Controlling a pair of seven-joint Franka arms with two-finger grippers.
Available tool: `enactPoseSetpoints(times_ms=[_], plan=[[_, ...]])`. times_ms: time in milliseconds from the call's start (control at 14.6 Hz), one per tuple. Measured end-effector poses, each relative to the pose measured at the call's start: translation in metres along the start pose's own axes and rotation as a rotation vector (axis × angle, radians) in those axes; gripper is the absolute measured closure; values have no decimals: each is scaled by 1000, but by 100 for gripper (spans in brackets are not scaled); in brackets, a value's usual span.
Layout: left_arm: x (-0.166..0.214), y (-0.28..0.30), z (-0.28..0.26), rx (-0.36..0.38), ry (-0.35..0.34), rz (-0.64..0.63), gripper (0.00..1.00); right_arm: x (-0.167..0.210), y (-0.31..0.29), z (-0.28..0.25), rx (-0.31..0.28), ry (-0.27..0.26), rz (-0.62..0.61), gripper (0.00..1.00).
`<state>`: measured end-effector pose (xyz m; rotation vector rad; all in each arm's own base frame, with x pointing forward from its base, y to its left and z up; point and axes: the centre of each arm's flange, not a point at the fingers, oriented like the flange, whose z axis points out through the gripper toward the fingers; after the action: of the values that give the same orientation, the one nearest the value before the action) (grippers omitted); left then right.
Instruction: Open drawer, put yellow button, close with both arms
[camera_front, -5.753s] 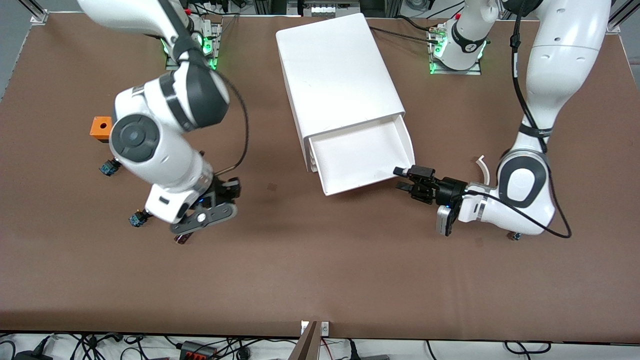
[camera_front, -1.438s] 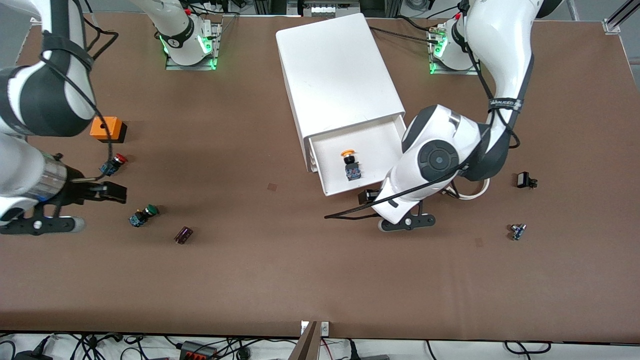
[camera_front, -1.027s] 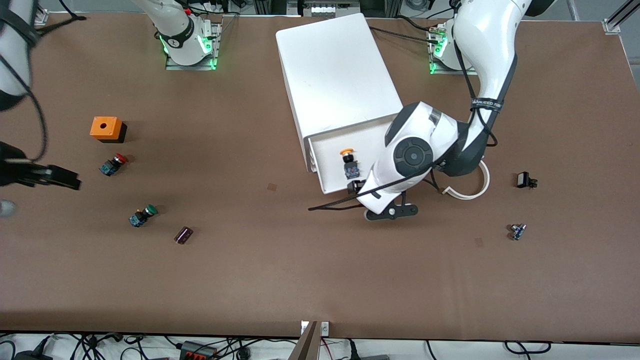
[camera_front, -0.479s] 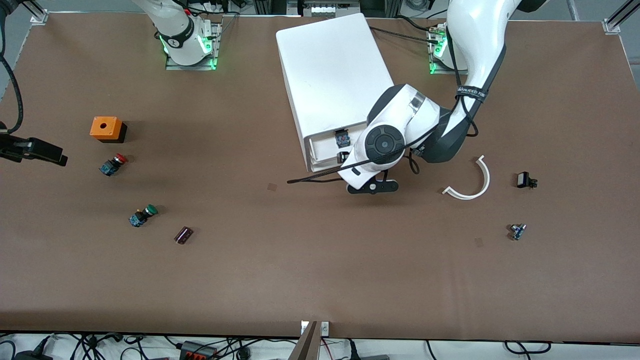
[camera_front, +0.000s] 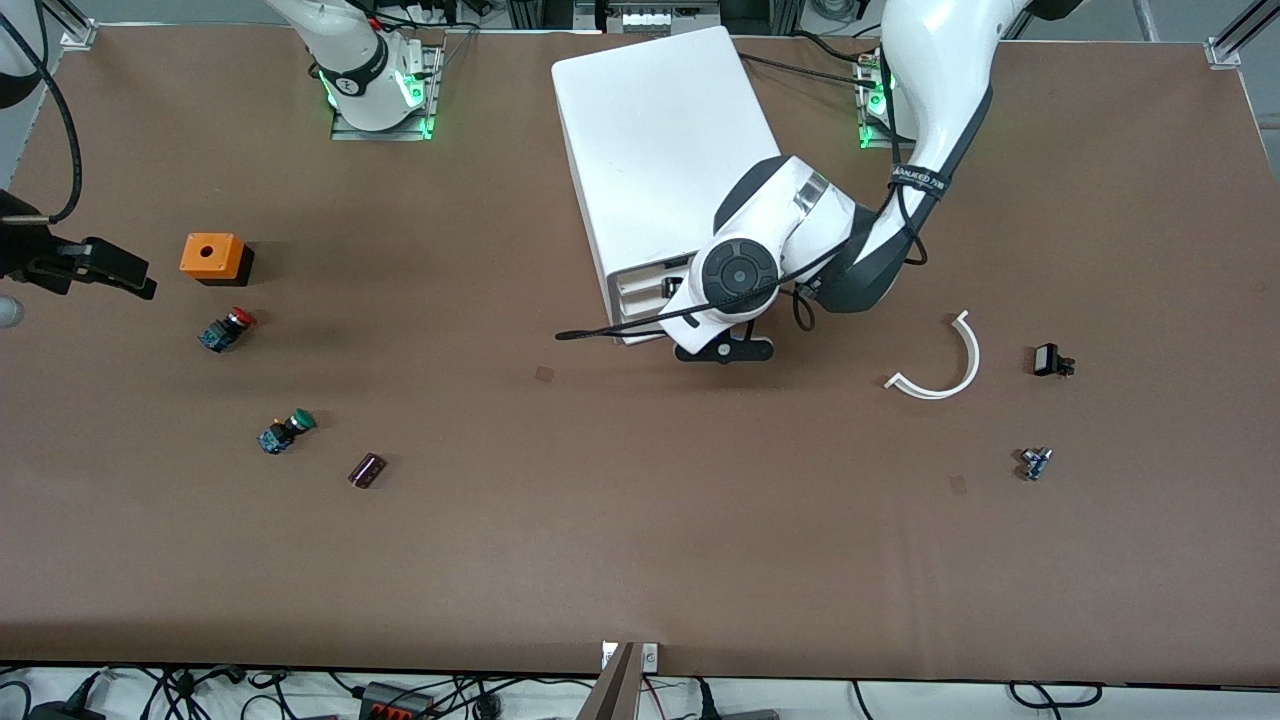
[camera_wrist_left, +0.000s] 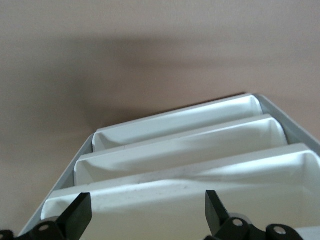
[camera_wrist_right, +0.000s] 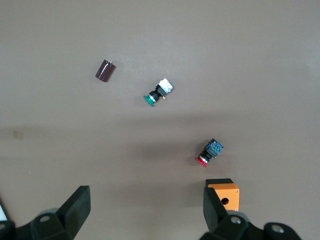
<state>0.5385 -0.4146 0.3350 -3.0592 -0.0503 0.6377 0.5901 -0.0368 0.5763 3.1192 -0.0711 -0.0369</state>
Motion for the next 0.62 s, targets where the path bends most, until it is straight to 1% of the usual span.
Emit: enactPoseSetpoints(times_ms=[411, 616], plan=[[-4, 1, 4, 5, -7, 4, 0, 0, -1, 5, 0, -10, -2, 0], [-4, -3, -5, -1, 6, -1, 0, 0, -1, 6, 0, -13, -2, 0]])
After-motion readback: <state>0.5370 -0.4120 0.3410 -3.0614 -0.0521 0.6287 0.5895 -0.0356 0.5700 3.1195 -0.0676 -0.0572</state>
